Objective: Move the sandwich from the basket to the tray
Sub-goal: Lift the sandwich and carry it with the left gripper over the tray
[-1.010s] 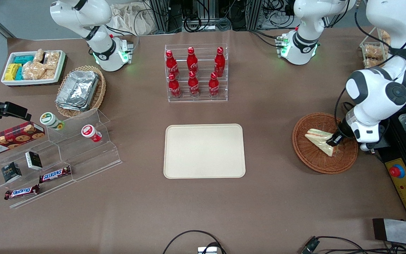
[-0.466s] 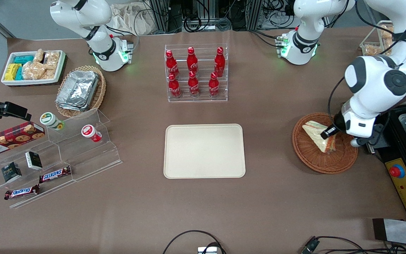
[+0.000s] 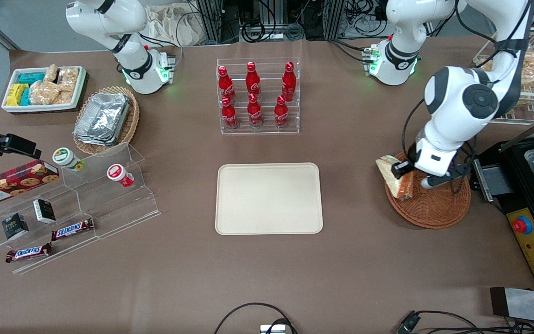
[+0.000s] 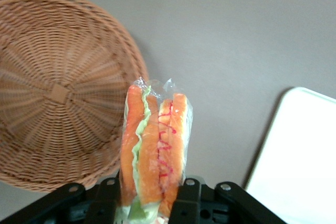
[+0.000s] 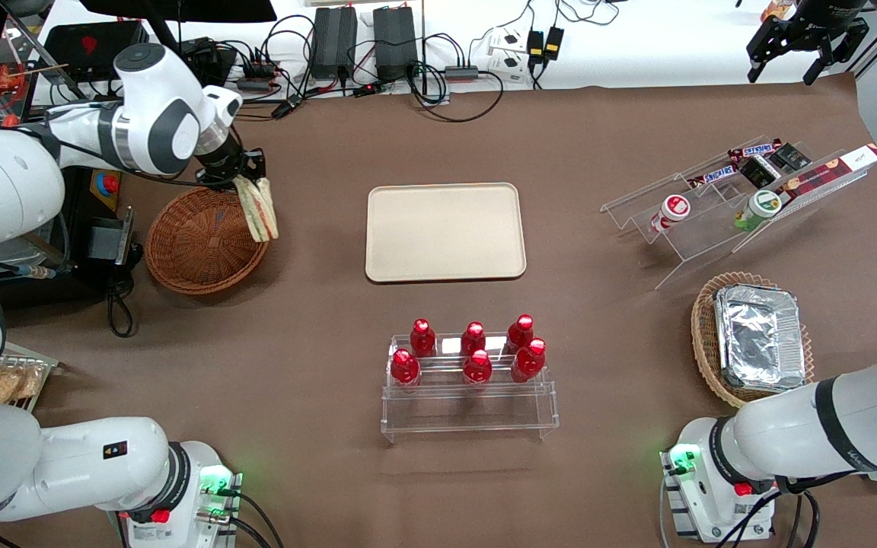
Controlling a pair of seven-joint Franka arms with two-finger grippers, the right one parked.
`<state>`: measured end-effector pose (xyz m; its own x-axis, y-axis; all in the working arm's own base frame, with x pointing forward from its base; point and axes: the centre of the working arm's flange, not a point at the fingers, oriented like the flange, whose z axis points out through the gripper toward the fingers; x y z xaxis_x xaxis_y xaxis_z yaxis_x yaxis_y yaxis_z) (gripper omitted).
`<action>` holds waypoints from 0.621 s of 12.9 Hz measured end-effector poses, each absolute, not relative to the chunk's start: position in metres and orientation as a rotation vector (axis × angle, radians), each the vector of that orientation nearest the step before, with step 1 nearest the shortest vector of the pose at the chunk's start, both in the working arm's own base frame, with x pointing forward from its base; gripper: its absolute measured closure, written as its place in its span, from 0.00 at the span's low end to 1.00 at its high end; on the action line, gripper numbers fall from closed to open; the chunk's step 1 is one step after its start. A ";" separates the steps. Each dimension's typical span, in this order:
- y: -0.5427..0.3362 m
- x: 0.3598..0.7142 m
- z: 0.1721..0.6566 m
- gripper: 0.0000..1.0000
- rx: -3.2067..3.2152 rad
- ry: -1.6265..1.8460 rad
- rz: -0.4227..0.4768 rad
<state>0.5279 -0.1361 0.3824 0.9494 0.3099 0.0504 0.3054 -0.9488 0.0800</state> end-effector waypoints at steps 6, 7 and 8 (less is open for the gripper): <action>-0.214 0.514 0.383 0.67 3.099 0.161 0.128; -0.227 0.512 0.382 0.68 3.100 0.114 0.130; -0.237 0.510 0.381 0.68 3.103 0.072 0.131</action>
<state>0.5102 -0.2374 0.3810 0.9954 0.0479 0.0833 0.0449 -0.9983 0.0369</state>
